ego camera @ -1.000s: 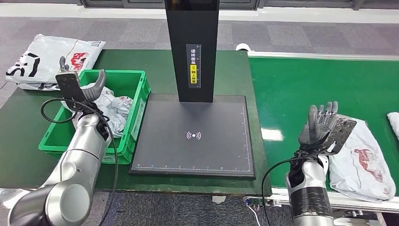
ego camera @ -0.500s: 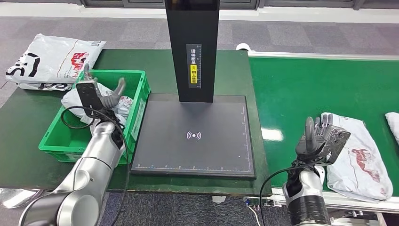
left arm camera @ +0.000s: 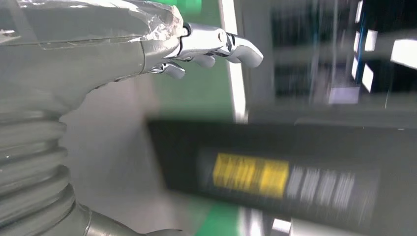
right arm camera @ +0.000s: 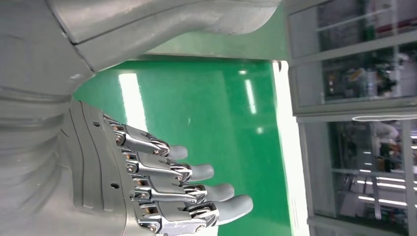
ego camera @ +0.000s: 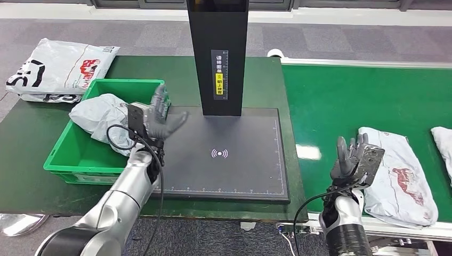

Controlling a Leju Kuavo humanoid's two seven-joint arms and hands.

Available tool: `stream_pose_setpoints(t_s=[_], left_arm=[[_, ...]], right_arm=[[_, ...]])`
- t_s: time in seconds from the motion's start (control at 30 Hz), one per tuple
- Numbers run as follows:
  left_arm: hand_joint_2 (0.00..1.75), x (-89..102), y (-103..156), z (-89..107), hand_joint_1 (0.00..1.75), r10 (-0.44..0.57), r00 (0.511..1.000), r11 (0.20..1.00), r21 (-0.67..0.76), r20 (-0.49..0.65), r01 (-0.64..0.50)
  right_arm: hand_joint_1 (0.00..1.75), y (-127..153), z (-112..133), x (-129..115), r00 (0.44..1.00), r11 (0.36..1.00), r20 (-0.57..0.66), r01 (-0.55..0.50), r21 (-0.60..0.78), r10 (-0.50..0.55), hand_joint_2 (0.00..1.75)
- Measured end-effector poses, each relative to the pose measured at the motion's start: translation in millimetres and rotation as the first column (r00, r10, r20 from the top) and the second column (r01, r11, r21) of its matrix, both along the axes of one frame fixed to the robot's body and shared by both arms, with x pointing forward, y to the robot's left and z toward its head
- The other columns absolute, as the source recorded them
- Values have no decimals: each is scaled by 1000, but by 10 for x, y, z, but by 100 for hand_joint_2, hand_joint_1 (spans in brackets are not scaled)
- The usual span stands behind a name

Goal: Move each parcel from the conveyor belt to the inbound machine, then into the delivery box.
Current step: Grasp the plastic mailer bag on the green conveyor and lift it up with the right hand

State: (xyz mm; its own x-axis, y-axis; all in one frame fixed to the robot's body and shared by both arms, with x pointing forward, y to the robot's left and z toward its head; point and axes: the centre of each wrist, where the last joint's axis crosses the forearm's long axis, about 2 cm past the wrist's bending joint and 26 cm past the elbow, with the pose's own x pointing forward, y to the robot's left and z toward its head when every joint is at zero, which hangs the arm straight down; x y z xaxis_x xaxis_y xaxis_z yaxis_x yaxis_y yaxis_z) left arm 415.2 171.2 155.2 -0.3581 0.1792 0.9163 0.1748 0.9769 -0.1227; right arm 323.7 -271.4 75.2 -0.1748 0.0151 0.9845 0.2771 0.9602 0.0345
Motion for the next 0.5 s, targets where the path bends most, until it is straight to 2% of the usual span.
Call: stream_pose_setpoints(t_s=[0.13,0.23,0.3,0.4,0.5], left_arm=[[175,-164,-347,-87,0,-184,983,981,57,-22,185],[175,-244,-524,-119,0,-254,966,961,102,-40,257],[175,-284,-585,-153,0,-276,960,952,127,-45,279],[175,-320,-617,-203,0,-288,956,944,152,-50,292],[175,-343,-630,-243,0,-292,955,939,174,-54,297]], right_arm=[[0,29,32,114,1000,998,-20,-13,-68,12,175],[0,10,-12,142,999,989,-39,16,-147,-22,175],[0,-47,-83,115,994,964,-58,80,-252,-97,175],[0,-198,-183,79,968,866,-82,171,-470,-236,175],[0,-379,-239,51,950,699,-99,144,-701,-295,175]])
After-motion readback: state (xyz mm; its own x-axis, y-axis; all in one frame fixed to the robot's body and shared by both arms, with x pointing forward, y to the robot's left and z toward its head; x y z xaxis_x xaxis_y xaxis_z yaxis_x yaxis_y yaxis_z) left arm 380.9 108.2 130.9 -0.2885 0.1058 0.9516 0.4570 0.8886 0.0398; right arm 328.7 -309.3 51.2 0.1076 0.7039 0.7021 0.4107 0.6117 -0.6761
